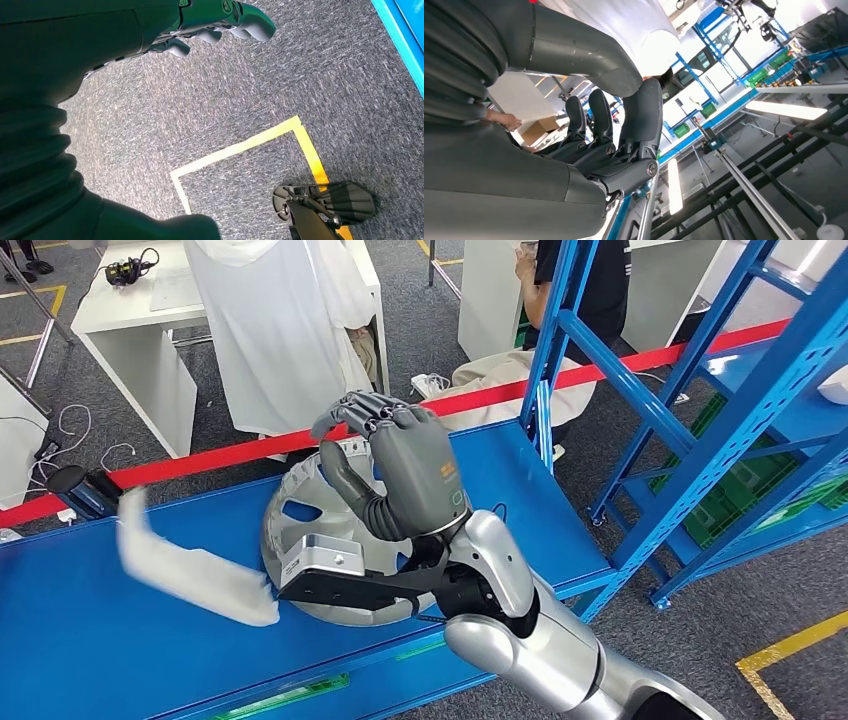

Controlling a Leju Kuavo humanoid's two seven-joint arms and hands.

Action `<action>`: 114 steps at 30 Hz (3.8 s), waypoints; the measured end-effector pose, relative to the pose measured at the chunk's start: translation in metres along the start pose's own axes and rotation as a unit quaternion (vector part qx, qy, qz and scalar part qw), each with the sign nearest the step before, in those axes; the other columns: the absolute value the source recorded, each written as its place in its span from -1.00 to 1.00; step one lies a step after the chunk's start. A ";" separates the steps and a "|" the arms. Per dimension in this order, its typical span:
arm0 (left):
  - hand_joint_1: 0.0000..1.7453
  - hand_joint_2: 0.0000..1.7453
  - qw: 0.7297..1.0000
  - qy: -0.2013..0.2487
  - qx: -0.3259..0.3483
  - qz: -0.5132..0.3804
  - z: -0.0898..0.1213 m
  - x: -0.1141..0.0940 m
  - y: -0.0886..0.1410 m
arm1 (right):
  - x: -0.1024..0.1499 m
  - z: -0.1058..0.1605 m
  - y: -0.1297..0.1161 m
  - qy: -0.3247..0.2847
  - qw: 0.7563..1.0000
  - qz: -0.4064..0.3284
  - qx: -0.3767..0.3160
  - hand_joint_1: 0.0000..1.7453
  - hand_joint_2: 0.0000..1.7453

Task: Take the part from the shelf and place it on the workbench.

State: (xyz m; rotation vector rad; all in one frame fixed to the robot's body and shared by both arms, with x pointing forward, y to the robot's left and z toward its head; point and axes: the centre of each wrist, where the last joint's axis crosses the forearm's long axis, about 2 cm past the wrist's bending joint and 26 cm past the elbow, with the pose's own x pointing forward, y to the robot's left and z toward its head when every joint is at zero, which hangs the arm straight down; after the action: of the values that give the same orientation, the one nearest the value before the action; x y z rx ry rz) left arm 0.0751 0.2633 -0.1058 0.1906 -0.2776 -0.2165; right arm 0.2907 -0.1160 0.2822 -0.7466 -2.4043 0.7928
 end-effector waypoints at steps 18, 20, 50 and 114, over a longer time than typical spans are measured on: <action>-1.00 1.00 1.000 -0.001 -0.004 0.014 0.001 0.001 -0.005 | 0.004 0.000 0.003 -0.005 1.000 -0.003 -0.002 1.00 1.00; -1.00 1.00 1.000 -0.002 -0.005 0.013 0.001 0.001 -0.005 | 0.003 0.001 0.003 -0.001 1.000 -0.003 0.001 1.00 1.00; -1.00 1.00 1.000 0.009 -0.016 -0.013 0.002 0.001 -0.007 | -0.035 0.024 0.057 0.130 0.967 -0.020 0.218 1.00 1.00; -1.00 -1.00 1.000 0.007 -0.021 -0.013 0.001 0.001 -0.005 | -0.019 0.080 0.117 0.161 0.887 -0.082 0.425 -1.00 -1.00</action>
State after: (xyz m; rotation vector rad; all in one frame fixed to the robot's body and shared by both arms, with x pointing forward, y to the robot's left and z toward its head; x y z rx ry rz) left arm 0.0746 0.2581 -0.1057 0.1550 -0.2560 -0.2454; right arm 0.2962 -0.0783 0.1448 -0.2704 -1.5489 1.3729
